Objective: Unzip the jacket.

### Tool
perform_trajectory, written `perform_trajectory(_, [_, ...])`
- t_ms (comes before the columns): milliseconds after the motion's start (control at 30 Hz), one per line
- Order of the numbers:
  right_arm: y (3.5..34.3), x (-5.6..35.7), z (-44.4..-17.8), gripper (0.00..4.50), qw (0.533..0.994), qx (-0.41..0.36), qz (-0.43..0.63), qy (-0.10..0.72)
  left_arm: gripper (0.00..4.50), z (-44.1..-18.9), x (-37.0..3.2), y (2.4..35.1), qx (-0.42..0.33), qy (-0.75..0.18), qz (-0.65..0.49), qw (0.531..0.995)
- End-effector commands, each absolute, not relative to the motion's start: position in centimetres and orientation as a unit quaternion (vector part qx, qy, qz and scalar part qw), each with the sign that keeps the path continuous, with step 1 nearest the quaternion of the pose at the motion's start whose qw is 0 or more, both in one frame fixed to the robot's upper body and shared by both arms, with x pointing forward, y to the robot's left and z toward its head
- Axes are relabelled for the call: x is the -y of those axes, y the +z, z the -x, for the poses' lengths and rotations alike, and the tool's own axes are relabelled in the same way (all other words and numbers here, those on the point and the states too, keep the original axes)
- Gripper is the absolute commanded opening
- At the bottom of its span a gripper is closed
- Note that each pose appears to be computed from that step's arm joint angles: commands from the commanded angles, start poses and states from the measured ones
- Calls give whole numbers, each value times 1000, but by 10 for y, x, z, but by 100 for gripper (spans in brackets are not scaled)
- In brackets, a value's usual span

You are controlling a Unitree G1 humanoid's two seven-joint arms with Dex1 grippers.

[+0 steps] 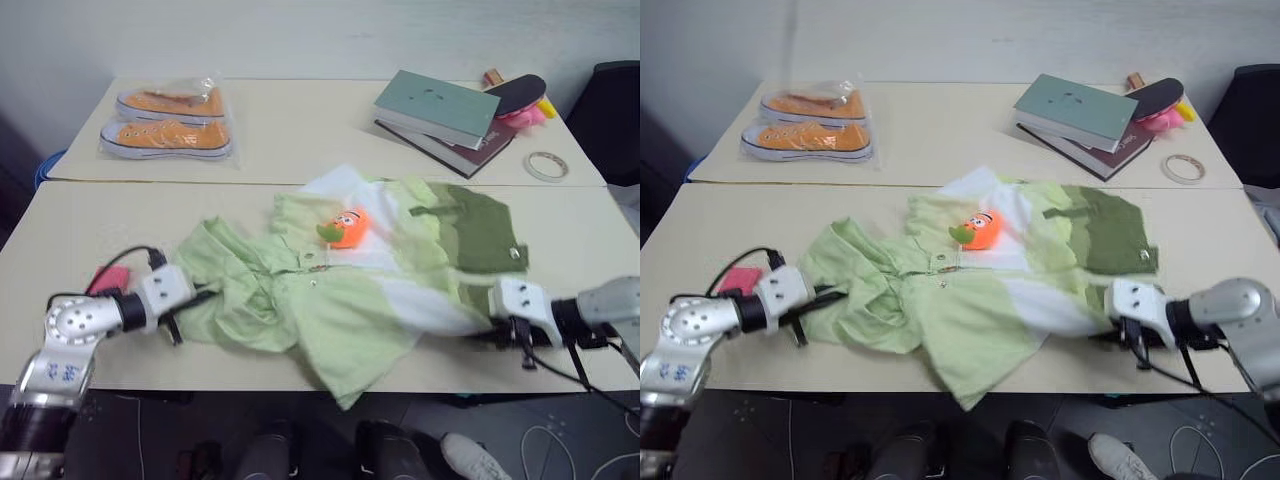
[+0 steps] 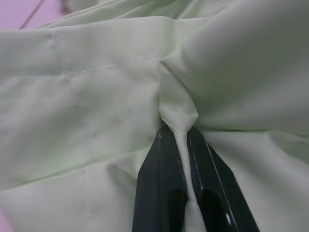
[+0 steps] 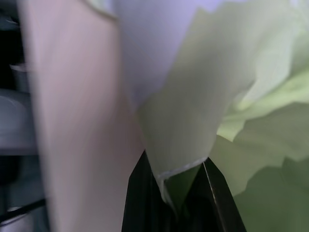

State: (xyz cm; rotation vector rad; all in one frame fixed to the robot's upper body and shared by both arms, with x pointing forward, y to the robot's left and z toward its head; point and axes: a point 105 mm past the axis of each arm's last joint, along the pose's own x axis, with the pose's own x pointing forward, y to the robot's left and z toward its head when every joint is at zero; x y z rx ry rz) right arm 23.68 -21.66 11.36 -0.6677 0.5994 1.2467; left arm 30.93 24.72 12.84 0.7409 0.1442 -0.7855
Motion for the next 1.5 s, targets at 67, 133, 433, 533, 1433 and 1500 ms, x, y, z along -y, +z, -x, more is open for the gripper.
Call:
perform_trajectory(67, [125, 188, -218, 0, 733, -211, 268, 588, 4, -309, -263, 145, -53, -367, -363, 855])
perform_trajectory(133, [123, 198, -236, 0, 781, -168, 293, 525, 4, -299, -261, 144, -61, -396, -326, 856])
perform_trajectory(433, [162, 198, -202, 272, 818, -155, 129, 539, 226, -251, -257, 166, -171, -461, -192, 849])
perform_trajectory(533, [191, 193, -194, 378, 803, -147, 56, 574, 327, -248, -258, 184, -175, -466, -184, 847])
perform_trajectory(1433, [169, 59, -418, 246, 748, 26, 428, 506, 450, -343, -116, 110, -113, -495, -176, 843])
perform_trajectory(1500, [168, 69, -416, 174, 748, 21, 424, 510, 450, -338, -119, 101, -128, -498, -181, 839])
